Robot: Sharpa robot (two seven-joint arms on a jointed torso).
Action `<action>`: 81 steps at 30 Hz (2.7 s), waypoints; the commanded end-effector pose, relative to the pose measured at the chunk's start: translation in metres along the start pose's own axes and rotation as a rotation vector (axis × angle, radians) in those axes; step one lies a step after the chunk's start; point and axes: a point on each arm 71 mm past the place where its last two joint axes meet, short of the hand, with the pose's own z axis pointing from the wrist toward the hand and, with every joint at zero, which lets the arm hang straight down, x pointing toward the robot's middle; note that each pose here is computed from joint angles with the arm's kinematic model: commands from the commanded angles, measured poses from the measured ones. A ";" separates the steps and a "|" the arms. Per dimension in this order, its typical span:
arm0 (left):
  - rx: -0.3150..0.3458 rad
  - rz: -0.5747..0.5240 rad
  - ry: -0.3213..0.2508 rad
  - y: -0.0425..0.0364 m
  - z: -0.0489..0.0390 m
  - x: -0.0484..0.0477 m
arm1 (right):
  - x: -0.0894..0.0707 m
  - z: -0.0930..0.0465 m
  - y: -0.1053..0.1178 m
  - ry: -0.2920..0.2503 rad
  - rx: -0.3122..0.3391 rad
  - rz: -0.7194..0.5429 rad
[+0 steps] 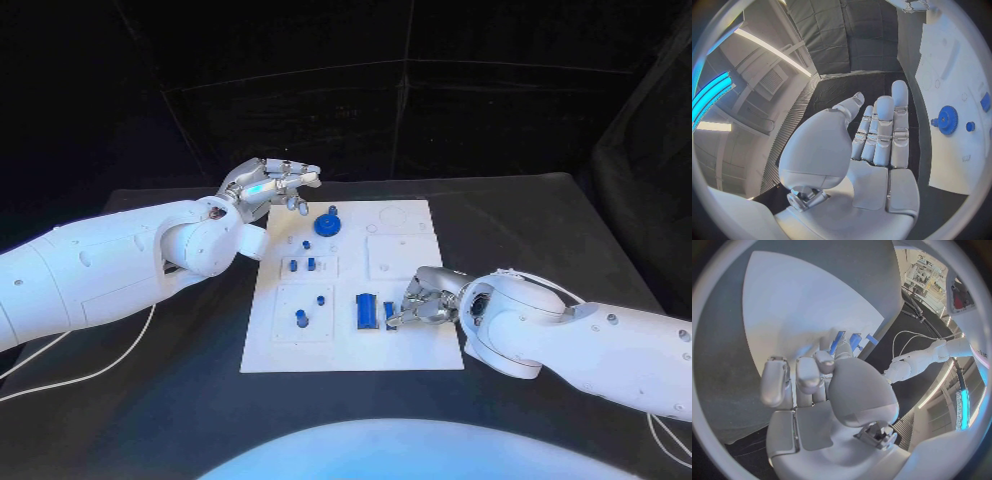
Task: Assemble the parts on the task board
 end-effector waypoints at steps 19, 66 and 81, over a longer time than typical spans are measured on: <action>0.006 -0.005 0.009 -0.0013 -0.0001 0.0004 | -0.010 -0.013 -0.001 -0.046 -0.191 0.230; 0.056 -0.018 -0.179 0.0292 0.0144 -0.0032 | -0.103 0.060 -0.057 -0.430 -0.389 1.053; 0.083 0.066 -0.363 0.0225 -0.0158 0.0470 | -0.092 0.020 -0.032 -0.629 -0.291 1.156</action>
